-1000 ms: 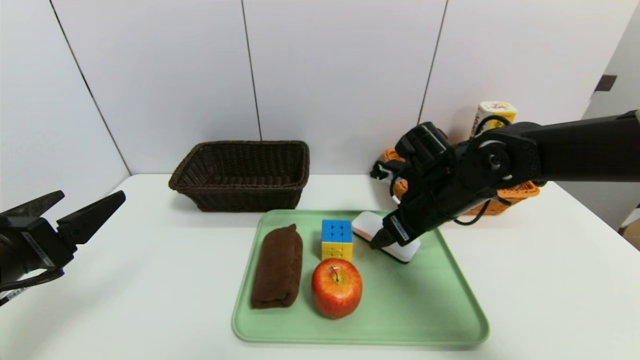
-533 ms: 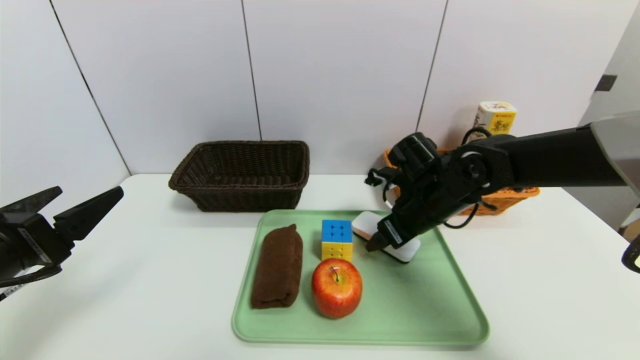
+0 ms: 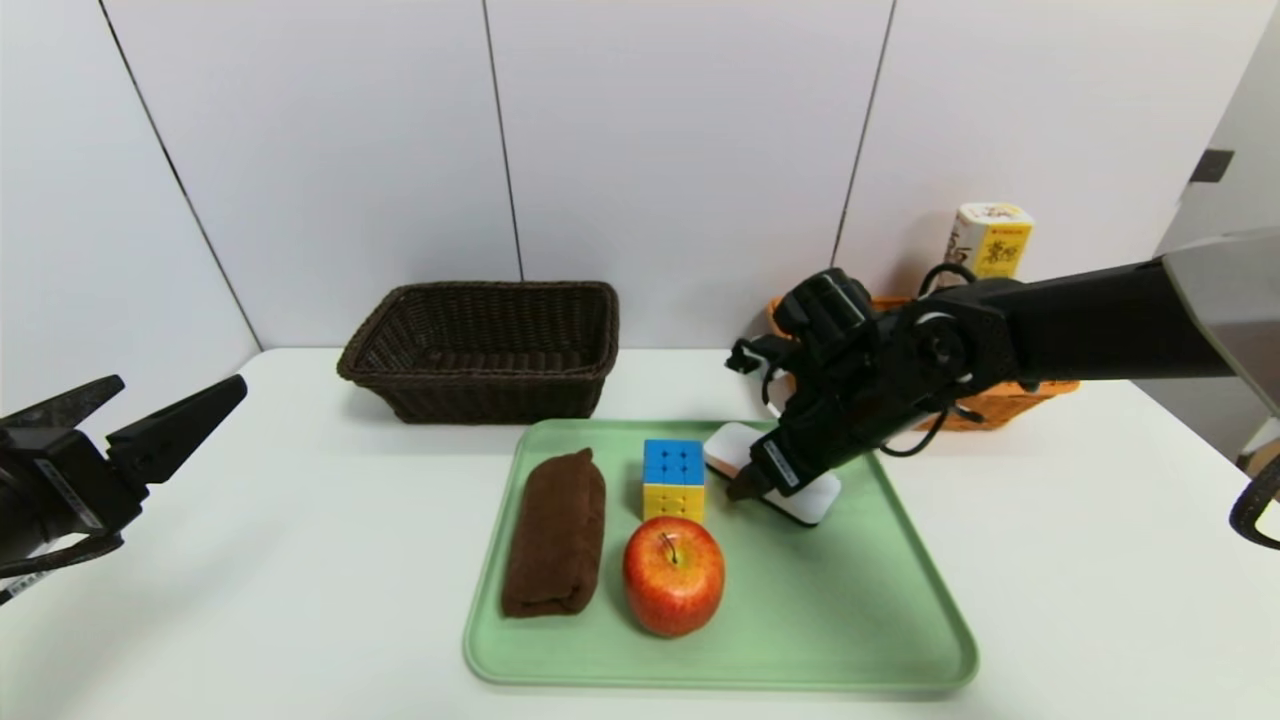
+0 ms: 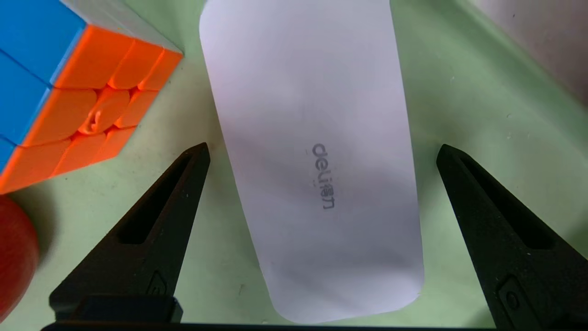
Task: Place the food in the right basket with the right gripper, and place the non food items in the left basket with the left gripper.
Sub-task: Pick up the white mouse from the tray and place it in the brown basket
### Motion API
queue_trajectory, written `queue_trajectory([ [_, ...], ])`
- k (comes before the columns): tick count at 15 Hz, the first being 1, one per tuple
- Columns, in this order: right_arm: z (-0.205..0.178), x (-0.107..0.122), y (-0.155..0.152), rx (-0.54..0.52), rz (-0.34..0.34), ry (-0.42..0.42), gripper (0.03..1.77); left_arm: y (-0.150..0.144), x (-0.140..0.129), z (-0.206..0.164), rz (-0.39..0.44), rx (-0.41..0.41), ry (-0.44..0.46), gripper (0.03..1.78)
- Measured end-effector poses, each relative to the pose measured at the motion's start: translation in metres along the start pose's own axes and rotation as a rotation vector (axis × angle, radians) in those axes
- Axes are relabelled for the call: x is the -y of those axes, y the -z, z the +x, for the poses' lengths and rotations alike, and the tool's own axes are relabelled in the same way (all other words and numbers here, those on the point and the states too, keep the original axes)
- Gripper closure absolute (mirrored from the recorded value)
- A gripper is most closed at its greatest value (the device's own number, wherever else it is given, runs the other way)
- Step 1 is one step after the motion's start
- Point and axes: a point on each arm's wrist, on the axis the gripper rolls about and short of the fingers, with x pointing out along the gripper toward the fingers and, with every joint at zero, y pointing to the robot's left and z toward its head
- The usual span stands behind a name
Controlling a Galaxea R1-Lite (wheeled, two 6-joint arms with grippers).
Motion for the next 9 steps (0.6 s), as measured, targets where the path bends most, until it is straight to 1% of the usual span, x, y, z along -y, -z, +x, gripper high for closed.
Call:
queue_trajectory([
  [1,0.001,0.0,-0.001,0.016,-0.013,0.005,0.18,0.0,0.0,0.0,0.0,0.0,0.0,0.12],
  [3,0.002,-0.001,0.0,0.016,-0.018,0.004,0.55,0.0,0.0,0.0,0.0,0.0,0.0,0.12],
  [4,0.003,-0.002,0.0,0.014,-0.019,0.003,0.68,0.0,0.0,0.0,0.0,0.001,0.0,0.12],
  [5,0.003,-0.002,0.0,0.012,-0.018,0.003,0.77,0.0,0.0,0.0,0.001,0.0,0.0,0.12],
  [9,-0.009,-0.007,-0.001,0.033,-0.034,-0.001,0.79,0.0,0.0,0.0,-0.001,-0.001,0.0,0.12],
])
